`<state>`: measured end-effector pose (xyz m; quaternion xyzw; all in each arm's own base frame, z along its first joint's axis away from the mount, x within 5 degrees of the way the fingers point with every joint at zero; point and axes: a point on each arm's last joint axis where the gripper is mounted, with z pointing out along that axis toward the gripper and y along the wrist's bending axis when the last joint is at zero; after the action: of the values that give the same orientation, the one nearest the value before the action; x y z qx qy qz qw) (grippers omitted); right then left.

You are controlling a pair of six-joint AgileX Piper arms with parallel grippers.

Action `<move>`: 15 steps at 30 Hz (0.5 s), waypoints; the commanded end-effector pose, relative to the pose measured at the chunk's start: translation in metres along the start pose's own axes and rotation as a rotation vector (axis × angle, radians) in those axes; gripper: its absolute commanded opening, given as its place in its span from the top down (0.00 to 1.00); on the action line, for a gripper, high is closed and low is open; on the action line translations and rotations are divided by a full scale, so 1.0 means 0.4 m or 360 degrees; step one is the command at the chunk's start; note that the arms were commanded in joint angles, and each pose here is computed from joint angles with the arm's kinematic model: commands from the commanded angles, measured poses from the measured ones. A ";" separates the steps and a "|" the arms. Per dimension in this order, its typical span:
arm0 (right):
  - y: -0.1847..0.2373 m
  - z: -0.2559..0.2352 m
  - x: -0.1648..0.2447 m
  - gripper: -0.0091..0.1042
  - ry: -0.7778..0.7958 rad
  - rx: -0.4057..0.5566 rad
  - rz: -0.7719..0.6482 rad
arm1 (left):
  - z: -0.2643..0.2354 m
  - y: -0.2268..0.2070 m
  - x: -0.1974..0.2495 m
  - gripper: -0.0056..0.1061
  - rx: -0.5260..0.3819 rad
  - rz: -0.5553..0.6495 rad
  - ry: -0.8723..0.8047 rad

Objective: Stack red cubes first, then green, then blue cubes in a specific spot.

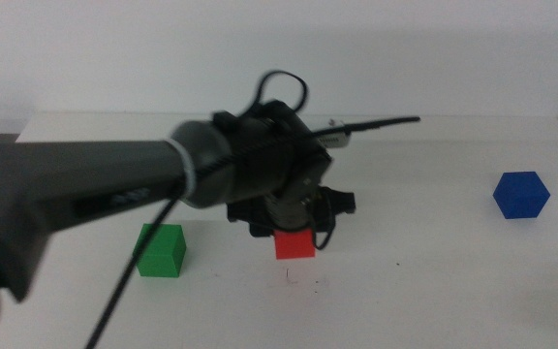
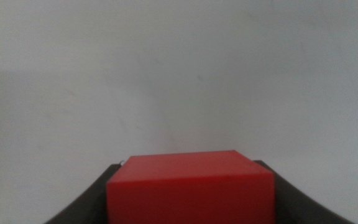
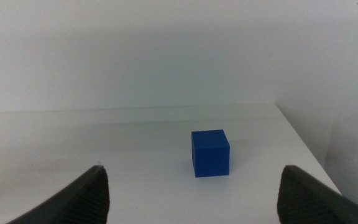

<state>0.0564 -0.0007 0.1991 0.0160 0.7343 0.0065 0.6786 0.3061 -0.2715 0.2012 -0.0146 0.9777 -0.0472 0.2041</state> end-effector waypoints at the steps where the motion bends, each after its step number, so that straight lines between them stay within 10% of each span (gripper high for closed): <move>1: -0.001 0.000 0.000 0.16 -0.0017 0.0014 -0.0019 | 0.019 -0.023 0.009 0.97 -0.0002 -0.0015 -0.0012; 15: -0.001 0.000 0.000 0.16 -0.0017 0.0014 -0.0019 | 0.102 -0.049 0.040 0.97 -0.0003 -0.0048 0.0060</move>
<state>0.0564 -0.0007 0.1991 0.0160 0.7343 0.0065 0.6786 0.3086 -0.2908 0.1567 -0.0281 0.9823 -0.0398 0.1809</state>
